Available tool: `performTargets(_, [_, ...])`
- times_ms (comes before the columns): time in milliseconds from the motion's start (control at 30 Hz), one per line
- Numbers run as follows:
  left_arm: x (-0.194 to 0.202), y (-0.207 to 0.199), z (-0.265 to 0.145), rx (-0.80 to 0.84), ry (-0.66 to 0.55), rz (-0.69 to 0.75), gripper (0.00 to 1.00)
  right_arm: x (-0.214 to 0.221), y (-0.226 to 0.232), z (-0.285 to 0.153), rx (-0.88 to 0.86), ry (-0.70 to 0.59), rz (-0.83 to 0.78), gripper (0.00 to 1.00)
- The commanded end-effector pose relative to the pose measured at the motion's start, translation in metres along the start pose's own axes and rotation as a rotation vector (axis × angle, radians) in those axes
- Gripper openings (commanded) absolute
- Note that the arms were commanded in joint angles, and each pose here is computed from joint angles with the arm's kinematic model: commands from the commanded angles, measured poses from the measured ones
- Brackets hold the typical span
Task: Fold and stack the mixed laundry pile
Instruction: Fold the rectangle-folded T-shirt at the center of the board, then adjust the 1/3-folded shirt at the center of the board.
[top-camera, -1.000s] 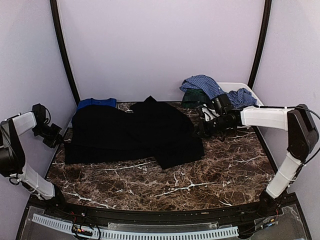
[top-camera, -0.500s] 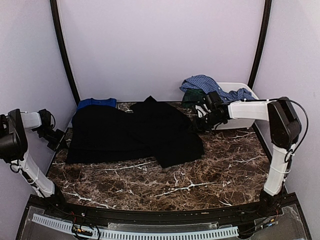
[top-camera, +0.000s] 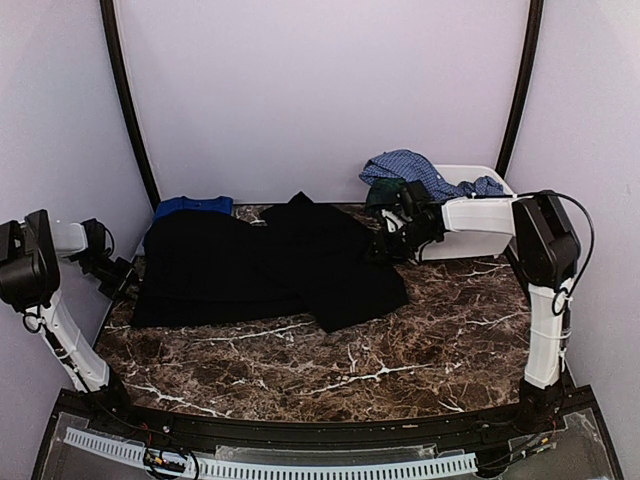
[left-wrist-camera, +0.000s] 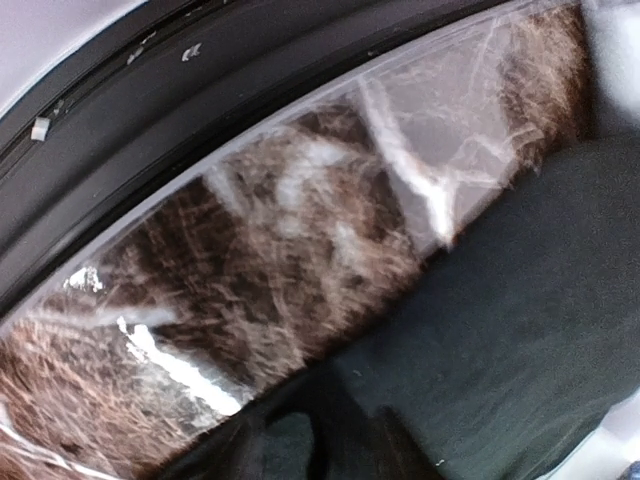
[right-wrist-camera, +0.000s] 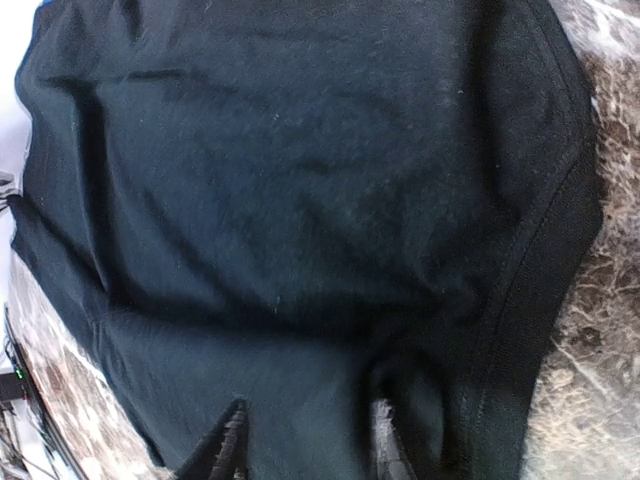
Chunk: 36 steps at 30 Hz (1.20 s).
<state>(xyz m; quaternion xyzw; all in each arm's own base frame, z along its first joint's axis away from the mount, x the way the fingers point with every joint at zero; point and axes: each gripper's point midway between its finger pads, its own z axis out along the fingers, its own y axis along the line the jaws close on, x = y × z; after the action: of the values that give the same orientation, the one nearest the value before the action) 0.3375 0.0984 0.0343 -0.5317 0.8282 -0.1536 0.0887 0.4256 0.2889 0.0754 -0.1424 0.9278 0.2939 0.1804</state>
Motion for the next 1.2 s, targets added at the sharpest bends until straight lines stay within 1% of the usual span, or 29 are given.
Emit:
performTargets(0, [-0.007, -0.042, -0.056, 0.135, -0.133, 0.177, 0.58, -0.018, 0.014, -0.046, -0.001, -0.073, -0.035, 0.48])
performTargets(33, [-0.003, -0.051, -0.064, 0.147, -0.157, 0.22, 0.72, -0.018, 0.016, -0.056, 0.004, -0.082, -0.042, 0.52])
performTargets(67, [0.003, -0.066, -0.085, 0.208, -0.192, 0.288, 0.76, -0.019, 0.019, -0.066, 0.007, -0.096, -0.05, 0.54])
performTargets(100, [0.014, -0.08, -0.093, 0.253, -0.193, 0.349, 0.79, -0.019, 0.025, -0.081, 0.006, -0.116, -0.059, 0.55])
performTargets(133, [0.025, -0.095, -0.111, 0.322, -0.222, 0.424, 0.79, -0.014, 0.027, -0.09, 0.01, -0.12, -0.06, 0.54])
performTargets(200, [0.062, -0.122, -0.125, 0.393, -0.226, 0.568, 0.8, -0.002, 0.033, -0.103, -0.007, -0.124, -0.06, 0.53])
performTargets(233, [0.095, -0.138, -0.123, 0.431, -0.185, 0.66, 0.8, 0.008, 0.037, -0.107, -0.032, -0.117, -0.056, 0.53])
performTargets(267, [0.116, -0.145, -0.124, 0.467, -0.154, 0.699, 0.79, 0.018, 0.039, -0.109, -0.051, -0.109, -0.047, 0.52])
performTargets(300, [0.156, -0.155, -0.115, 0.51, -0.092, 0.772, 0.78, 0.029, 0.039, -0.111, -0.06, -0.097, -0.034, 0.51])
performTargets(333, [0.177, -0.16, -0.111, 0.543, -0.052, 0.806, 0.76, 0.04, 0.039, -0.111, -0.068, -0.087, -0.023, 0.5])
performTargets(367, [0.213, -0.164, -0.101, 0.571, 0.006, 0.862, 0.74, 0.051, 0.04, -0.11, -0.081, -0.078, -0.011, 0.5])
performTargets(400, [0.23, -0.165, -0.095, 0.577, 0.022, 0.89, 0.72, 0.06, 0.039, -0.108, -0.089, -0.07, 0.001, 0.49])
performTargets(433, [0.262, -0.167, -0.085, 0.599, 0.067, 0.947, 0.71, 0.068, 0.038, -0.106, -0.092, -0.065, 0.008, 0.48])
performTargets(467, [0.276, -0.168, -0.08, 0.6, 0.079, 0.971, 0.68, 0.075, 0.038, -0.103, -0.095, -0.054, 0.017, 0.47])
performTargets(500, [0.305, -0.168, -0.068, 0.602, 0.127, 1.01, 0.66, 0.081, 0.037, -0.099, -0.099, -0.044, 0.023, 0.46])
performTargets(533, [0.317, -0.168, -0.063, 0.604, 0.145, 1.028, 0.64, 0.087, 0.037, -0.095, -0.099, -0.034, 0.025, 0.46])
performTargets(567, [0.343, -0.167, -0.052, 0.606, 0.189, 1.063, 0.63, 0.092, 0.036, -0.09, -0.095, -0.027, 0.028, 0.46])
performTargets(600, [0.352, -0.167, -0.046, 0.592, 0.192, 1.075, 0.61, 0.096, 0.034, -0.085, -0.088, -0.02, 0.03, 0.45])
performTargets(667, [0.392, -0.163, -0.033, 0.593, 0.233, 1.133, 0.59, 0.103, 0.023, -0.074, -0.047, -0.006, 0.039, 0.45])
performTargets(767, [0.416, -0.159, -0.008, 0.562, 0.268, 1.129, 0.57, 0.111, 0.007, -0.063, 0.015, 0.005, 0.049, 0.43])
performTargets(867, [0.435, -0.153, 0.014, 0.553, 0.306, 1.106, 0.54, 0.116, -0.001, -0.051, 0.024, 0.023, 0.058, 0.41])
performTargets(967, [0.445, -0.147, 0.03, 0.531, 0.325, 1.088, 0.51, 0.118, -0.005, -0.043, 0.026, 0.032, 0.063, 0.39])
performTargets(1167, [0.458, -0.141, 0.054, 0.511, 0.347, 1.063, 0.48, 0.123, -0.012, -0.032, 0.033, 0.051, 0.074, 0.3])
